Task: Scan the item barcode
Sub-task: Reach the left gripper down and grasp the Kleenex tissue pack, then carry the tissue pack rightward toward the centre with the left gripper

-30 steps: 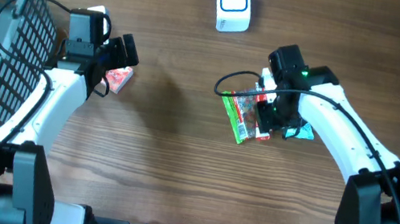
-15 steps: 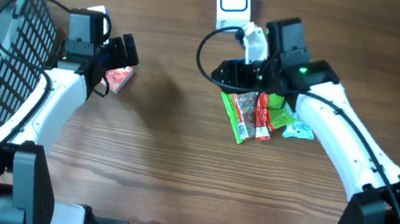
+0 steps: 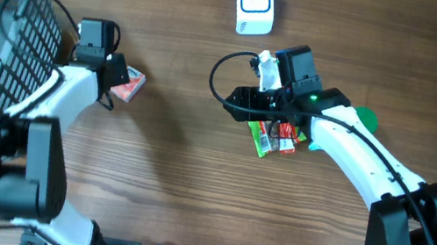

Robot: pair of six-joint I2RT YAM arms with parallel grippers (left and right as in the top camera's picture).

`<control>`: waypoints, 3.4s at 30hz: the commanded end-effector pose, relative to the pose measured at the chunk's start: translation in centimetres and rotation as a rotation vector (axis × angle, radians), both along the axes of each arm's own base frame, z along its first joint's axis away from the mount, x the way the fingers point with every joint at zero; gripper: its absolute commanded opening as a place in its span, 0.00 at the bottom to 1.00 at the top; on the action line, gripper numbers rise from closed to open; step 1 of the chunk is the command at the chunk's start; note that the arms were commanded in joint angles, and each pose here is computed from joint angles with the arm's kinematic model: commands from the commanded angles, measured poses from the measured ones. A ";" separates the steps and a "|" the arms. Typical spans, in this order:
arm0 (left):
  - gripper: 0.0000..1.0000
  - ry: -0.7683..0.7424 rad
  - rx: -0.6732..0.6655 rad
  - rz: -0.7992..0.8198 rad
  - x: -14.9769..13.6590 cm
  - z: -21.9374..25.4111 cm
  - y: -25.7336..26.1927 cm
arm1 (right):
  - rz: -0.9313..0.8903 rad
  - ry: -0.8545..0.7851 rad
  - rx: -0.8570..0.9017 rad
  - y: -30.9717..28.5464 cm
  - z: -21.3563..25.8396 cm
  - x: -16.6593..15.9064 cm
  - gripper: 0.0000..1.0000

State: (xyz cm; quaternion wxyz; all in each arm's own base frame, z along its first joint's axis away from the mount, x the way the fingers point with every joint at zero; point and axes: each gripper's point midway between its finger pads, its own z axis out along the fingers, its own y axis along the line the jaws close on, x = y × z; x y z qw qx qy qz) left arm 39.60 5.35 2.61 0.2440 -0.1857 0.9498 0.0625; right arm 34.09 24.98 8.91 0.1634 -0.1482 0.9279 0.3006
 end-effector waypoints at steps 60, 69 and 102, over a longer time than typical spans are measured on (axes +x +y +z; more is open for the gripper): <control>0.18 0.102 -0.584 -0.129 -1.5 -2.7 -14.1 | 0.030 -0.002 -0.024 0.0 -0.9 -0.4 0.69; 0.04 0.005 -0.543 -0.146 0.5 1.0 -13.4 | -0.017 -0.034 -0.081 -1.1 -1.2 0.6 0.68; 0.39 0.103 -0.327 -0.039 -1.9 3.6 1.6 | -0.140 -0.047 -0.142 -5.0 -1.7 3.0 0.72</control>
